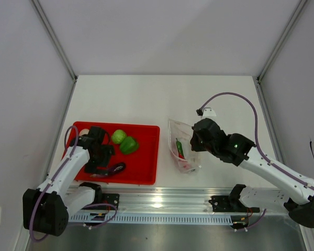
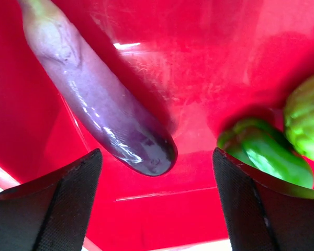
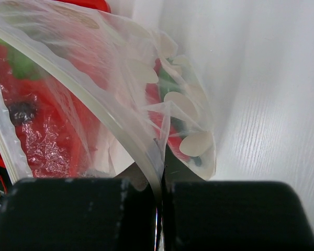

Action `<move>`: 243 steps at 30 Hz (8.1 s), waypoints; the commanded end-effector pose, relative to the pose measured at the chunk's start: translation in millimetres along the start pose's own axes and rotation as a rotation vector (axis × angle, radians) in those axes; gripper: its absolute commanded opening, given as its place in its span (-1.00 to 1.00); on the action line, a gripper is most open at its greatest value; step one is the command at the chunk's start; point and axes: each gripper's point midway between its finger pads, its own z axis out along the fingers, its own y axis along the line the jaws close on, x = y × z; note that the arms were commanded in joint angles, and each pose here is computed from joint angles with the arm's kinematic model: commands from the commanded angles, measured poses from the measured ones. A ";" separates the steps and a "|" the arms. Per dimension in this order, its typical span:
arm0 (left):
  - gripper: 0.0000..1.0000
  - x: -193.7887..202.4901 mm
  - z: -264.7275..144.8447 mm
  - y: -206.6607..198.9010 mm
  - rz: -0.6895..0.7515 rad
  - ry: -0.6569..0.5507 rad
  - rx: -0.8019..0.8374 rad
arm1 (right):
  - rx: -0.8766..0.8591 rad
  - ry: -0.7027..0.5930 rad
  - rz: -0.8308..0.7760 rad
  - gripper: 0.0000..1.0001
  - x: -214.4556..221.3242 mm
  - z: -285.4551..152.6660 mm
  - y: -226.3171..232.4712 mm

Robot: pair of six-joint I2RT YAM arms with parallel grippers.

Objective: Place the food in the zip-top bag and seal the zipper
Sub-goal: Pick up the fake vegetable from the bin, then place the fake vegetable in the zipper food storage bag, then pick up the fake vegetable from the bin.

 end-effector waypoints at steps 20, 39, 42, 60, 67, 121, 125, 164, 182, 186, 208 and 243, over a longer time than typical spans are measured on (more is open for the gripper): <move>-0.03 -1.5 31.4 -3.0 -0.068 -0.010 -0.028 | -0.025 -0.064 0.025 -1.00 -11.1 -18.6 0.2; -0.76 32.6 -113.1 -101.7 0.444 0.011 0.497 | -0.009 -0.044 0.010 -1.00 -11.3 -7.2 5.9; -0.84 75.6 -140.0 -116.2 0.660 0.135 0.683 | 0.000 -0.040 0.008 -1.00 -10.7 -4.7 5.6; -0.91 229.6 -303.7 -40.5 1.404 0.731 1.409 | 0.087 -0.036 0.007 -1.00 -9.0 9.5 -1.1; -0.99 274.3 -296.2 -20.8 1.451 0.913 1.304 | 0.090 -0.082 0.022 -1.00 -25.1 -1.0 4.9; 0.95 266.9 -239.6 -62.5 1.372 0.564 1.341 | 0.042 -0.171 0.041 -1.00 -12.6 -32.1 14.1; 0.93 245.7 -259.1 -56.2 1.365 0.483 1.437 | 0.060 -0.162 0.043 -1.00 -10.9 -29.2 8.3; 0.99 78.9 -26.0 -82.1 0.869 0.123 0.304 | 0.070 -0.116 0.031 -1.00 -1.8 -25.6 -4.4; 0.99 62.3 2.8 -100.3 0.835 0.095 0.224 | 0.079 -0.115 0.035 -1.00 0.0 -24.8 -6.6; 0.99 58.3 11.2 -100.7 0.830 0.079 0.198 | 0.081 -0.115 0.036 -1.00 0.5 -24.6 -7.3; 0.76 62.4 -13.6 -111.9 0.921 0.075 0.412 | 0.070 -0.114 0.033 -1.00 -1.0 -21.9 -2.5; 0.53 258.8 -255.3 -56.4 1.227 0.793 1.285 | 0.043 -0.140 0.021 -1.00 -17.7 -24.6 13.6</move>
